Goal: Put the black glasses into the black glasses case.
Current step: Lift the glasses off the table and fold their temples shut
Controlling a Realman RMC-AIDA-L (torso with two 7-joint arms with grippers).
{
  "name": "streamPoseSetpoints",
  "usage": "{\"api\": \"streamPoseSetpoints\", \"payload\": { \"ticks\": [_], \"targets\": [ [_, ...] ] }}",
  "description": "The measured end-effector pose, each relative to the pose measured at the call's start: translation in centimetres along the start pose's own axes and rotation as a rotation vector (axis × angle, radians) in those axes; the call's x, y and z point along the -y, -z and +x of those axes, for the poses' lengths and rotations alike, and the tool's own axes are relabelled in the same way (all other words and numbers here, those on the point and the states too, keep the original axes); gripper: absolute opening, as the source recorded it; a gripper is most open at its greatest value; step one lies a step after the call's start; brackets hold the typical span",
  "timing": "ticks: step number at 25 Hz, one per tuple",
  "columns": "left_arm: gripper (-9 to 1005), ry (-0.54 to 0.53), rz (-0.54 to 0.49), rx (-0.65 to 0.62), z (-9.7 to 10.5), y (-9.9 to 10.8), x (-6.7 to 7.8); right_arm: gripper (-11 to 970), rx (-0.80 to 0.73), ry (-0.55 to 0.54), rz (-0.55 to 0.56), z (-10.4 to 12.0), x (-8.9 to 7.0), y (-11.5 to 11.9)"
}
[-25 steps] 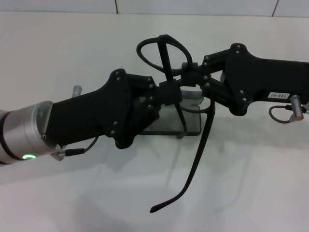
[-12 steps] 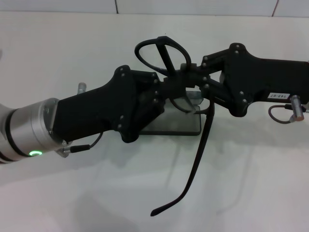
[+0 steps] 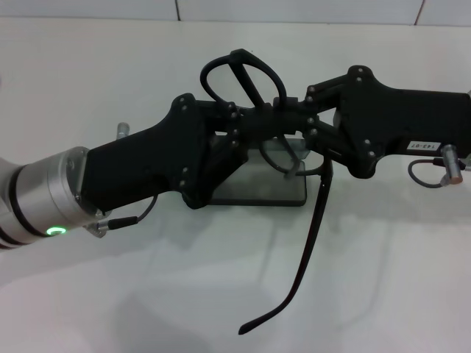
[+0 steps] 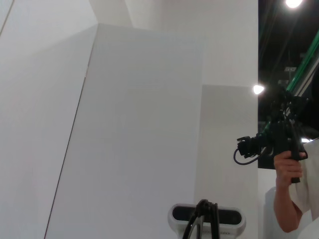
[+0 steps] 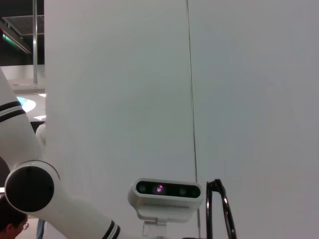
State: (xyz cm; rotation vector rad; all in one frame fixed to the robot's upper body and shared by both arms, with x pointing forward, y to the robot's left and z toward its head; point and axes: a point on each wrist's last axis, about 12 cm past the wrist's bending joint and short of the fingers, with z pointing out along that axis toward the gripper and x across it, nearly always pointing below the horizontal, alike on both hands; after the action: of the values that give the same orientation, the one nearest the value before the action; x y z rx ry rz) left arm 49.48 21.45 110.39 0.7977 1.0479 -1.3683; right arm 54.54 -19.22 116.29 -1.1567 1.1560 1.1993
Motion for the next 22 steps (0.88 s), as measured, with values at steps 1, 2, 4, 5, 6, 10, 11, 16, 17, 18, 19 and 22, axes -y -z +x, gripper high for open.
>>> {"api": "streamPoseSetpoints", "payload": {
  "ticks": [1, 2, 4, 5, 6, 10, 11, 16, 17, 18, 19, 22],
  "targets": [
    [32, 0.000, -0.001, 0.000, 0.0, 0.0, 0.0, 64, 0.001, 0.001, 0.002, 0.0, 0.0, 0.0],
    [32, 0.000, 0.000, -0.001, 0.0, 0.0, 0.0, 64, 0.001, 0.002, 0.004, 0.0, 0.0, 0.1],
    [32, 0.001, 0.003, -0.002, 0.0, 0.0, 0.0, 64, 0.005, 0.002, 0.014, 0.1, 0.0, 0.3],
    [32, 0.001, 0.008, -0.001, 0.0, 0.0, 0.1, 64, 0.009, 0.002, 0.021, 0.2, 0.0, 0.4],
    [32, -0.001, 0.013, 0.001, -0.1, 0.0, 0.1, 64, 0.020, -0.001, 0.040, 0.3, 0.1, 0.7],
    [32, -0.009, 0.051, 0.016, -0.6, 0.4, 0.5, 64, 0.045, -0.003, 0.071, 0.2, 0.3, 1.6],
    [32, -0.010, 0.053, 0.019, -0.7, 0.5, 0.5, 64, 0.061, -0.001, 0.076, 0.1, 0.2, 2.0],
    [33, -0.011, 0.057, 0.004, -0.9, 1.0, 0.5, 63, 0.195, 0.043, 0.080, -1.4, -0.6, 4.5],
    [33, -0.006, 0.066, -0.006, -0.8, 1.0, 0.6, 63, 0.211, 0.050, 0.079, -1.6, -0.7, 4.8],
    [33, -0.002, 0.076, -0.017, -0.8, 0.9, 0.6, 63, 0.259, 0.073, 0.076, -2.1, -1.0, 5.2],
    [33, 0.004, 0.095, -0.034, -0.7, 0.7, 0.6, 63, 0.303, 0.095, 0.076, -2.6, -1.1, 5.6],
    [33, 0.023, 0.174, -0.075, -0.2, -0.4, 0.7, 63, 0.404, 0.143, 0.082, -3.3, -1.3, 6.0]
  ]
}}
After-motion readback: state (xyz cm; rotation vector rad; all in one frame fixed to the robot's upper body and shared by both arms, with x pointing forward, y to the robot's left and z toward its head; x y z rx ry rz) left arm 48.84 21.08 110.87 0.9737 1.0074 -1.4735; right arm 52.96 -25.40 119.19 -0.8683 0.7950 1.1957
